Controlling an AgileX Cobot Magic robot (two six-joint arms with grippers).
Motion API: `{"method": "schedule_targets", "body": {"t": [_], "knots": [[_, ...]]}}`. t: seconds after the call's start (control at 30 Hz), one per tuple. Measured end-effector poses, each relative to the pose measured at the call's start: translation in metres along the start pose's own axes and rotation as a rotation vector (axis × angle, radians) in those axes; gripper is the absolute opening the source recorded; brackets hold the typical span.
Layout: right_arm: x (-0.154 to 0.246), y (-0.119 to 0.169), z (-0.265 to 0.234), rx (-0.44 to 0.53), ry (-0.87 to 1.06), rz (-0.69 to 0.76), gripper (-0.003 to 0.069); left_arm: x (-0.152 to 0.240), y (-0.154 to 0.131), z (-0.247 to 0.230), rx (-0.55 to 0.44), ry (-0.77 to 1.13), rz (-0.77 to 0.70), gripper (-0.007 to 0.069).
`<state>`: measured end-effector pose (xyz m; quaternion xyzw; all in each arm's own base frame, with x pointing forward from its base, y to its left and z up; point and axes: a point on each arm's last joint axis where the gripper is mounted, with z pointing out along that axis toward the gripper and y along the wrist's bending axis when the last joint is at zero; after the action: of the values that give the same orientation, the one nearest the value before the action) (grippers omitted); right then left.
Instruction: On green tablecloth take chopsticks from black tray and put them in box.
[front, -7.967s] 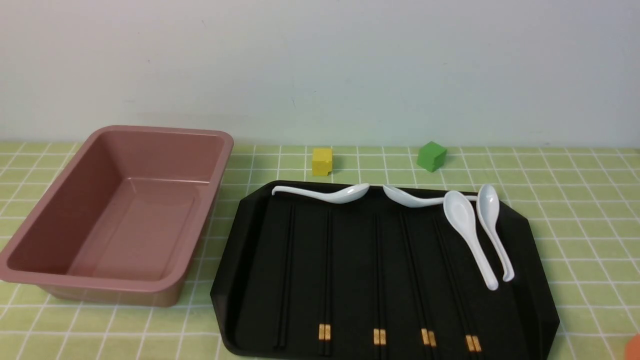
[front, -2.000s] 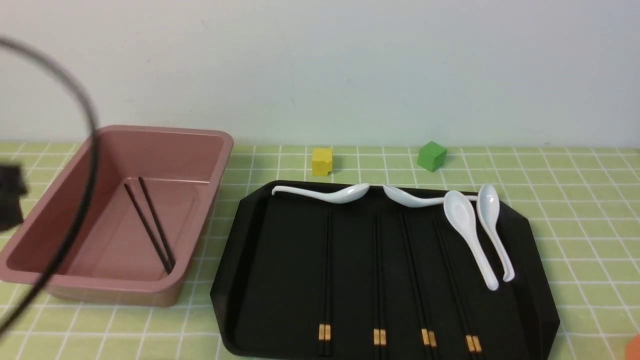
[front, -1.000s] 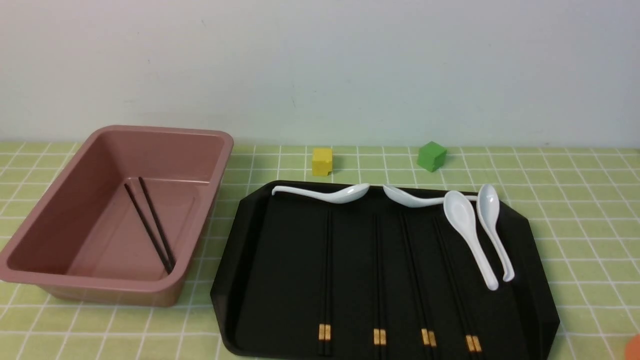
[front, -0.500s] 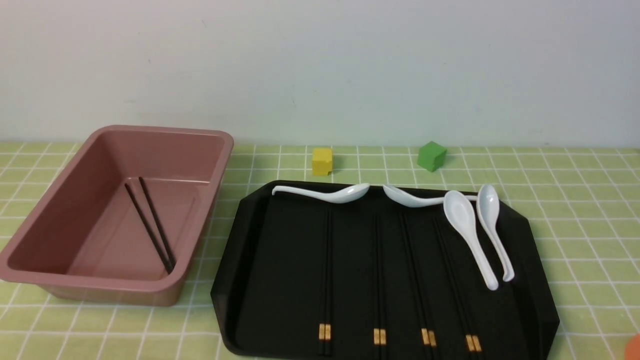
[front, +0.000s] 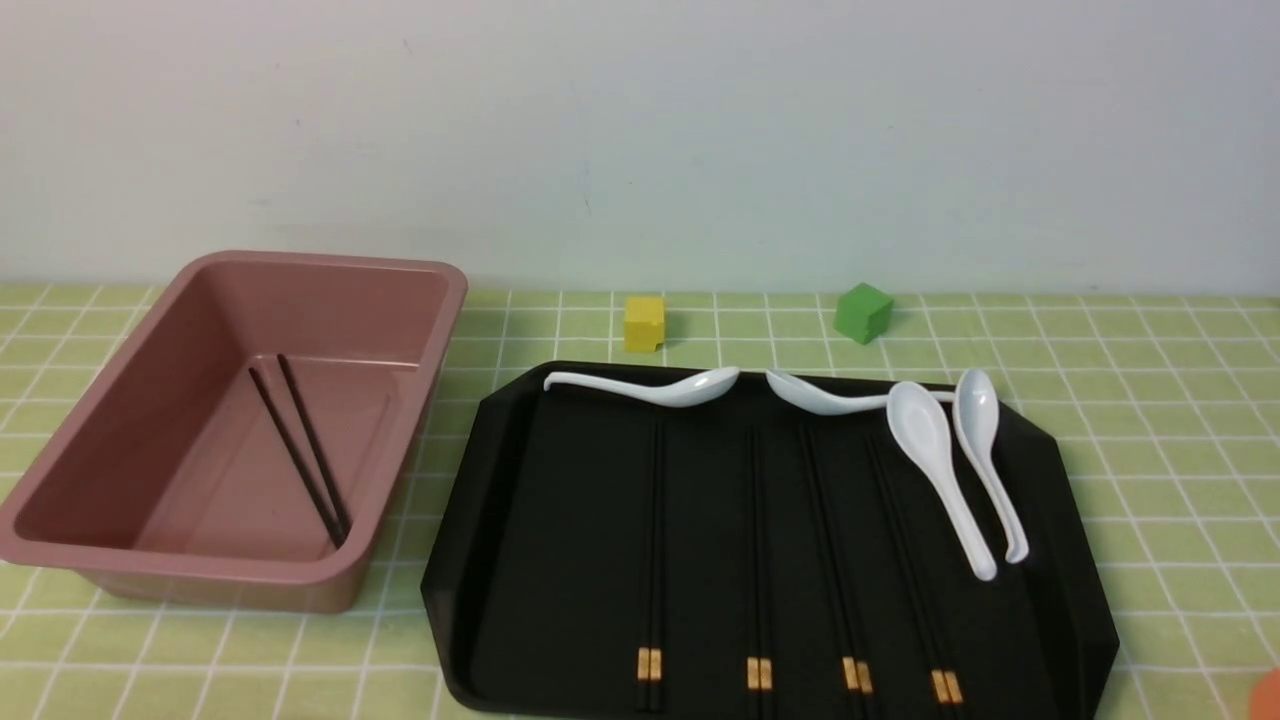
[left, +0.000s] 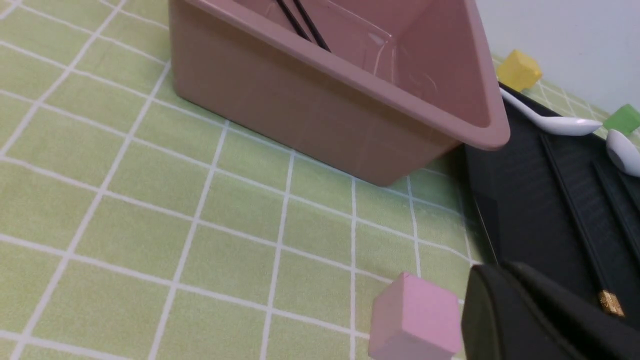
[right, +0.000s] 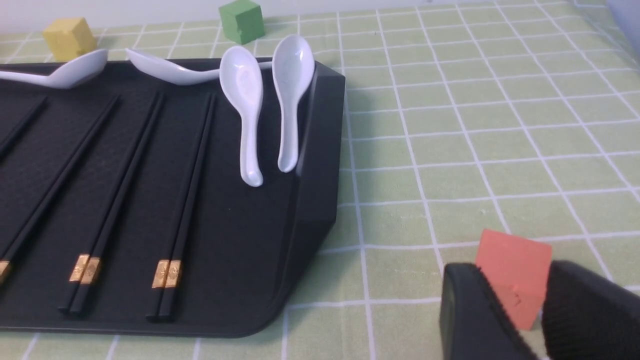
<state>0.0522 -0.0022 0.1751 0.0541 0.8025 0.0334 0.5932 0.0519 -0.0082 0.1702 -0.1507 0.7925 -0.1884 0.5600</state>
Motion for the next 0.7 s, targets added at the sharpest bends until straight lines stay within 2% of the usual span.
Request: {"method": "schedule_targets", "body": {"t": [0.7], "knots": [[0.0000,0.0000,0.0000,0.000,0.000,0.000,0.0239,0.0000,0.0000,0.0000,0.000,0.000,0.000,0.0001]]}}
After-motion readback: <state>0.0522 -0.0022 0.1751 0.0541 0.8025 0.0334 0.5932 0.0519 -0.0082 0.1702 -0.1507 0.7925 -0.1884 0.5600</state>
